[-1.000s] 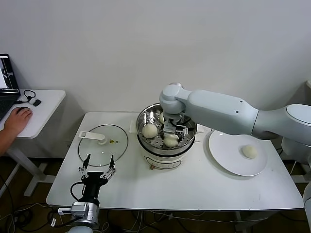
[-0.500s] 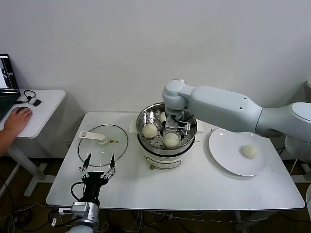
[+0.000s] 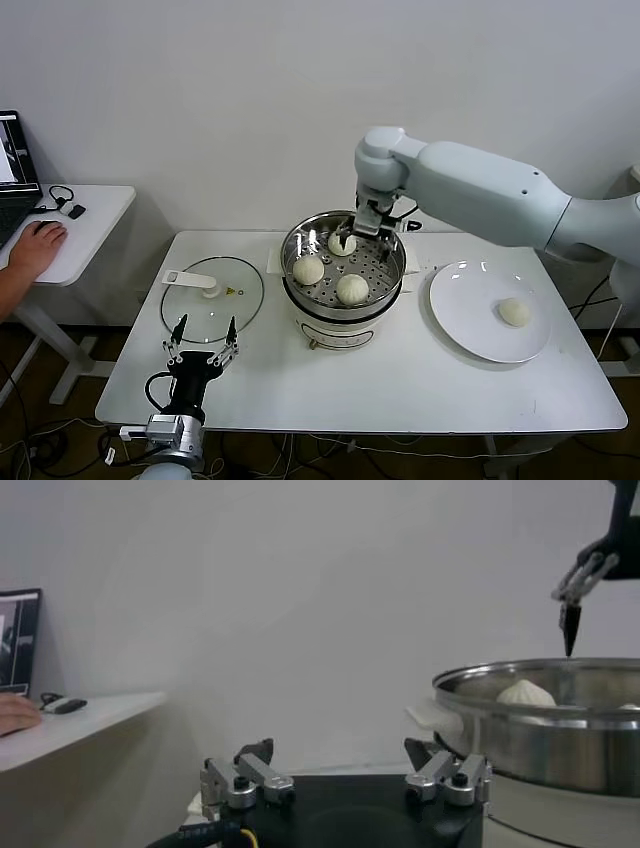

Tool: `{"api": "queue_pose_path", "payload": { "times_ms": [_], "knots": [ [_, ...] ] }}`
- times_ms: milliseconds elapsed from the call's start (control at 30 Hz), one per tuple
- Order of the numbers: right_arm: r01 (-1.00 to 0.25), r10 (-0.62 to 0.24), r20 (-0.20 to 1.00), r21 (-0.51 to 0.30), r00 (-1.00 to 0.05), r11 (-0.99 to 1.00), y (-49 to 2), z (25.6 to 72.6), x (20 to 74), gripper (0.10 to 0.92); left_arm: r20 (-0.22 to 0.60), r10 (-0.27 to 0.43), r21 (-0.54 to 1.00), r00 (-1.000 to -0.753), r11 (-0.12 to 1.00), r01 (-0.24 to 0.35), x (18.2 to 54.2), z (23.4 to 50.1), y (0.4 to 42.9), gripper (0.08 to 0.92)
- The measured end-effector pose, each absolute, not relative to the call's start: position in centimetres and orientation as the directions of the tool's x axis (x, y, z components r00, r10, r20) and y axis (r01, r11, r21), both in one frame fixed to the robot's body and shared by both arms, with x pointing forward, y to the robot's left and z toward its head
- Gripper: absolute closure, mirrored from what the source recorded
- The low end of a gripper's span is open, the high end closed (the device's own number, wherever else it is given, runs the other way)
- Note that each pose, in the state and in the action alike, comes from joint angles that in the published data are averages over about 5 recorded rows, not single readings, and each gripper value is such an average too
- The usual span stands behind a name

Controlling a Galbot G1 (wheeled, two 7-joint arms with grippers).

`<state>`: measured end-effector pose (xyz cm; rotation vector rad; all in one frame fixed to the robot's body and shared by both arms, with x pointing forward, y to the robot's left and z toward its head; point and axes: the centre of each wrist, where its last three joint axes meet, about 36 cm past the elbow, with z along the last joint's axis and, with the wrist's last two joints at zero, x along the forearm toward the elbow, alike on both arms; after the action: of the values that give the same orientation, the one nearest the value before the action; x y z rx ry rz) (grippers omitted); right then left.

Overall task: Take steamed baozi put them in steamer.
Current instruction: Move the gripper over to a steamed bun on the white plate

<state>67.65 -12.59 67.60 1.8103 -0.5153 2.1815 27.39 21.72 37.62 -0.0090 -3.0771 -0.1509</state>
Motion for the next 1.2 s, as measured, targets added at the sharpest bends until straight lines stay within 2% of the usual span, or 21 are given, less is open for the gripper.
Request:
{"api": "queue_pose_path", "payload": {
  "times_ms": [300,533,833,1200],
  "knots": [
    [-0.642,-0.092,0.973,-0.210,-0.213,-0.738,-21.1,70.8,69.2,0.200,0.054,0.017,0.094,-0.998,0.995,0.022,27.7,37.7,21.6,0.177],
    [-0.796,-0.129,0.962,-0.271,-0.240,-0.541,-30.2,70.6,68.6,0.200,0.047,0.021,0.090,-0.999,0.996,0.025,27.9,37.7,21.3,0.177],
    [-0.929,-0.089,0.968,-0.251,-0.235,-0.274,-42.3,65.7,66.2,0.200,0.033,0.025,0.091,-0.999,0.995,0.028,27.9,37.8,21.2,0.177],
    [-0.976,-0.036,0.977,-0.210,-0.208,-0.063,-49.7,58.0,63.8,0.200,0.030,0.027,0.091,-0.999,0.995,0.030,27.7,38.1,20.9,0.177]
  ]
}}
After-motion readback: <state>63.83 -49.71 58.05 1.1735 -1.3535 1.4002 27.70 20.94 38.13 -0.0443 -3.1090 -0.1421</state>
